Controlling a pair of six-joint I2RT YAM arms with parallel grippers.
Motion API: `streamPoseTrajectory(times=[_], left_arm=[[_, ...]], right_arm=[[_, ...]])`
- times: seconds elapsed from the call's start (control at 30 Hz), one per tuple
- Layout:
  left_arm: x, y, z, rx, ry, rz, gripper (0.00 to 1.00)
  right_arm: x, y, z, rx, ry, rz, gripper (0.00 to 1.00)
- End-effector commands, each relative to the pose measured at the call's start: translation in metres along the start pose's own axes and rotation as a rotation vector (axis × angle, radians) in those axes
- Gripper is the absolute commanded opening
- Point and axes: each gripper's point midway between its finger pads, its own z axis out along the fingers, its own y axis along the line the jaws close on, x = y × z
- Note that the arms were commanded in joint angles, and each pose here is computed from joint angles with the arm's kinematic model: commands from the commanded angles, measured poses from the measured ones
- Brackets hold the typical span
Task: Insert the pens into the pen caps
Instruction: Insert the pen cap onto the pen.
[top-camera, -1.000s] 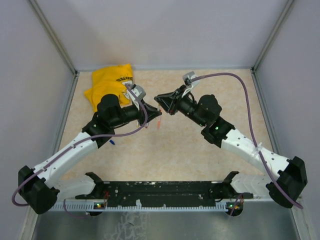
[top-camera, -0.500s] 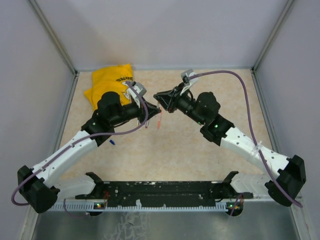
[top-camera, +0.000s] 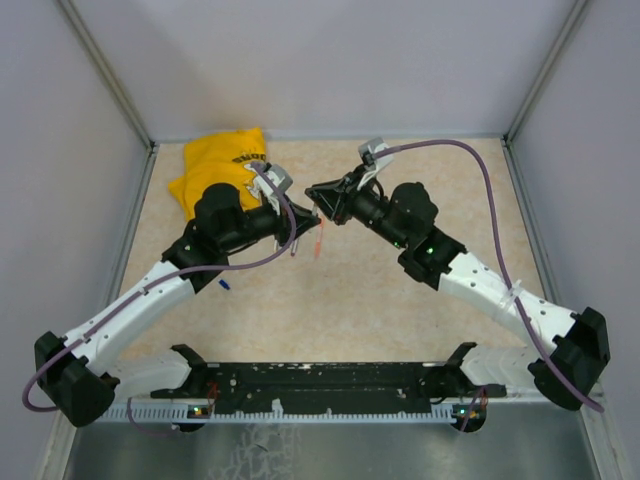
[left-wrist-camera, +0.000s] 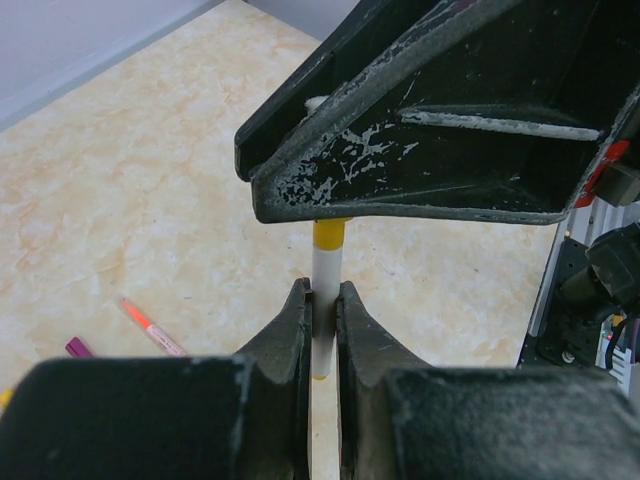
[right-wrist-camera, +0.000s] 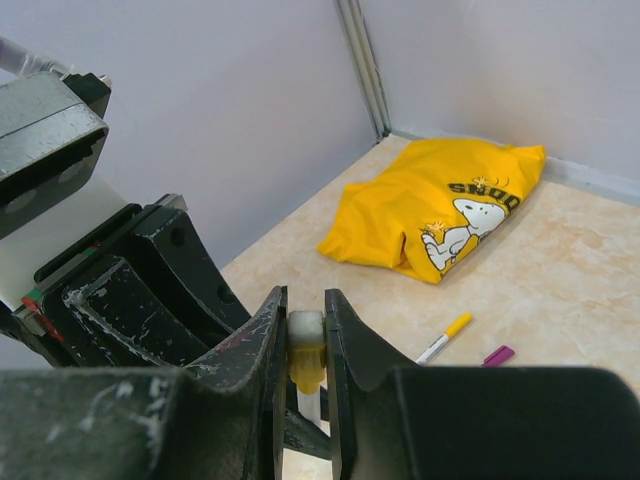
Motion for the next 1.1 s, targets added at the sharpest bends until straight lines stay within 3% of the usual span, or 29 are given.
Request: streamPoseTrajectory(times=[0.0,0.37,1.07], left_arm=[[-0.187,-0.012,-0.054,-0.069,-0.622,0.203,0.0],[-0.188,-0.015,-0.054,-0.05,-0.637,0.202,0.0],[-0.191,-0.017,-0.053,-0.044,-0.633,0.214,0.0]], right_arm=[[0.17,0.003,-0.054,-0.034,0.6,0.083,0.0],[0.208,-0.01,-0.078,0.015,0.667,0.114,0.0],[0.258,0.009,-0.089,-0.015,0.732,0.195,0.0]])
